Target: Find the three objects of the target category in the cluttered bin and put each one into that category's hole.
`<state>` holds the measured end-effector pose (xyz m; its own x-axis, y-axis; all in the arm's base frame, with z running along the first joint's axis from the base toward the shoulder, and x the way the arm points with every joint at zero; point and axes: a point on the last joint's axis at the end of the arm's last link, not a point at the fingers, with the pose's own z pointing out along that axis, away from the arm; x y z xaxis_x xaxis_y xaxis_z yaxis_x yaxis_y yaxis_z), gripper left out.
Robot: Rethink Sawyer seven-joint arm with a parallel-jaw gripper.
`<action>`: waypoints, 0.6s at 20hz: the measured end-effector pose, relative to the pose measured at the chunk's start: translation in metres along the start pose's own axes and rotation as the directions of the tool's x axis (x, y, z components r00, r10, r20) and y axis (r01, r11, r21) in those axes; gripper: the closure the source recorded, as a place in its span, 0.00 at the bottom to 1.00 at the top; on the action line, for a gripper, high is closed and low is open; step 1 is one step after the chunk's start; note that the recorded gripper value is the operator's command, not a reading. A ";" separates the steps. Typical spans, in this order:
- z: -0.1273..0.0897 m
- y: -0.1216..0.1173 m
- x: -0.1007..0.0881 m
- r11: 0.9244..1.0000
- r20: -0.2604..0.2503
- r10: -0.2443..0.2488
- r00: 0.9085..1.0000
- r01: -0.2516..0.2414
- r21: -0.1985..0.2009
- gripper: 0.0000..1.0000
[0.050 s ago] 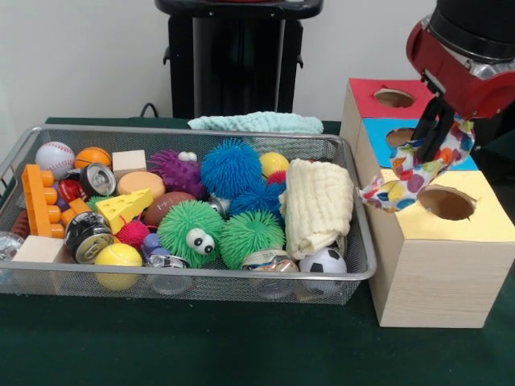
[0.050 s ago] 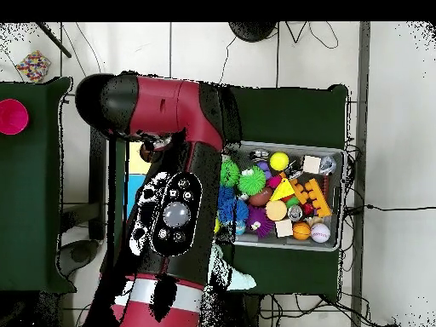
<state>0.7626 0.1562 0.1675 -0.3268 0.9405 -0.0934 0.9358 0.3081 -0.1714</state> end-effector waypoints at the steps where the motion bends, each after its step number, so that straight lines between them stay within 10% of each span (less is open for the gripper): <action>1: 0.005 -0.001 0.002 1.000 0.004 0.000 1.000 0.000 -0.004 1.00; 12: 0.043 -0.004 0.021 1.000 0.029 -0.020 0.999 0.021 -0.013 1.00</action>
<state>0.7468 0.1685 0.1241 -0.3494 0.9295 -0.1183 0.9305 0.3294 -0.1603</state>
